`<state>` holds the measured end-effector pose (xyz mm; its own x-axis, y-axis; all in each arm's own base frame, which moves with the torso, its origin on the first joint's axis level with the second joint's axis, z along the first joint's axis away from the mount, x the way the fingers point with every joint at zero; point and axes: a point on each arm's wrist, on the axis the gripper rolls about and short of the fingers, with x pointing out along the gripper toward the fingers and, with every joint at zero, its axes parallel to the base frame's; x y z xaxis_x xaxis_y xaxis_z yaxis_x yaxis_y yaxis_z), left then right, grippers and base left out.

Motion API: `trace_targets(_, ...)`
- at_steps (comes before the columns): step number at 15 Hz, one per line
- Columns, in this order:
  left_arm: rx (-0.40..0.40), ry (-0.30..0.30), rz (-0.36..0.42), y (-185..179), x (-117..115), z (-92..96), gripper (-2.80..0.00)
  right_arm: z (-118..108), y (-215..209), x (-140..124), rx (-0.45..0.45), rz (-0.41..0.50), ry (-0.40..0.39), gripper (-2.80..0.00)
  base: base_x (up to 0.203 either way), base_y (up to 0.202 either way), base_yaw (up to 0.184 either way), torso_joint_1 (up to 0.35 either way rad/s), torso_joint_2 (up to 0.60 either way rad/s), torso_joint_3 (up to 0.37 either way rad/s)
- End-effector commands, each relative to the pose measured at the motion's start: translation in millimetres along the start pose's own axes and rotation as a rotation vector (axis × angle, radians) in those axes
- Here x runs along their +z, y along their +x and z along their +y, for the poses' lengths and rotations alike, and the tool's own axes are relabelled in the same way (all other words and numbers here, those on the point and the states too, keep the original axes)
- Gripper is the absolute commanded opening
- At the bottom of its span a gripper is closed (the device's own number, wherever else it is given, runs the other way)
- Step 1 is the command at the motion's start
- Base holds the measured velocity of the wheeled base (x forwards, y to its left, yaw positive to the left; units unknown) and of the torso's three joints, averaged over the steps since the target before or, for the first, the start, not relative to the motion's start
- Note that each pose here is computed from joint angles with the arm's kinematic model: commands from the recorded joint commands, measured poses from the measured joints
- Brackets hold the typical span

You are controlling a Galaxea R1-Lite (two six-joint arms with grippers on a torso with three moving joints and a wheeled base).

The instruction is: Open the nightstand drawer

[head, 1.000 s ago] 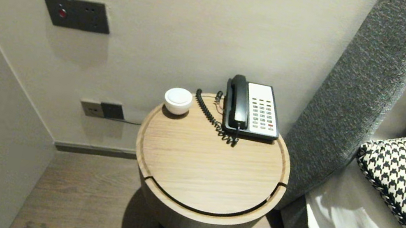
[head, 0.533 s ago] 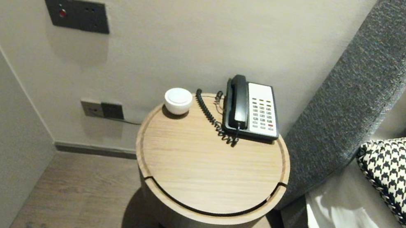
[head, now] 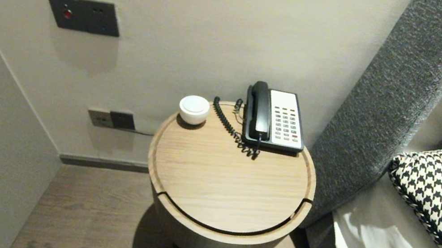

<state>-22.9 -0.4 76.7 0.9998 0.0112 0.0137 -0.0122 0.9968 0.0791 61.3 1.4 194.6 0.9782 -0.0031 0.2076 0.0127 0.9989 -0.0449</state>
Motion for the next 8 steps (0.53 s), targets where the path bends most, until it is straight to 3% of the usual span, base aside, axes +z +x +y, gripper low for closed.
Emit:
trace_targets(1, 0.0, 0.001, -0.001, 0.0, 0.1, 0.0, -2.8, 3.7, 46.4, 4.0, 0.027, 0.1, -0.028, -2.8, 0.0, 0.0, 0.0, 0.0, 0.0, 0.0)
trace_targets(5, 0.001, 0.001, -0.003, -0.1, 0.1, 0.0, -2.8, 9.9, 79.3, 18.4, 0.073, 0.16, -0.027, -2.8, 0.0, 0.0, 0.0, 0.0, 0.0, 0.0)
trace_targets(8, 0.0, 0.001, -0.002, 0.0, 0.1, 0.0, -2.8, 12.8, 87.5, 22.1, 0.085, 0.266, -0.004, -2.8, 0.0, 0.0, 0.0, 0.0, 0.0, 0.0)
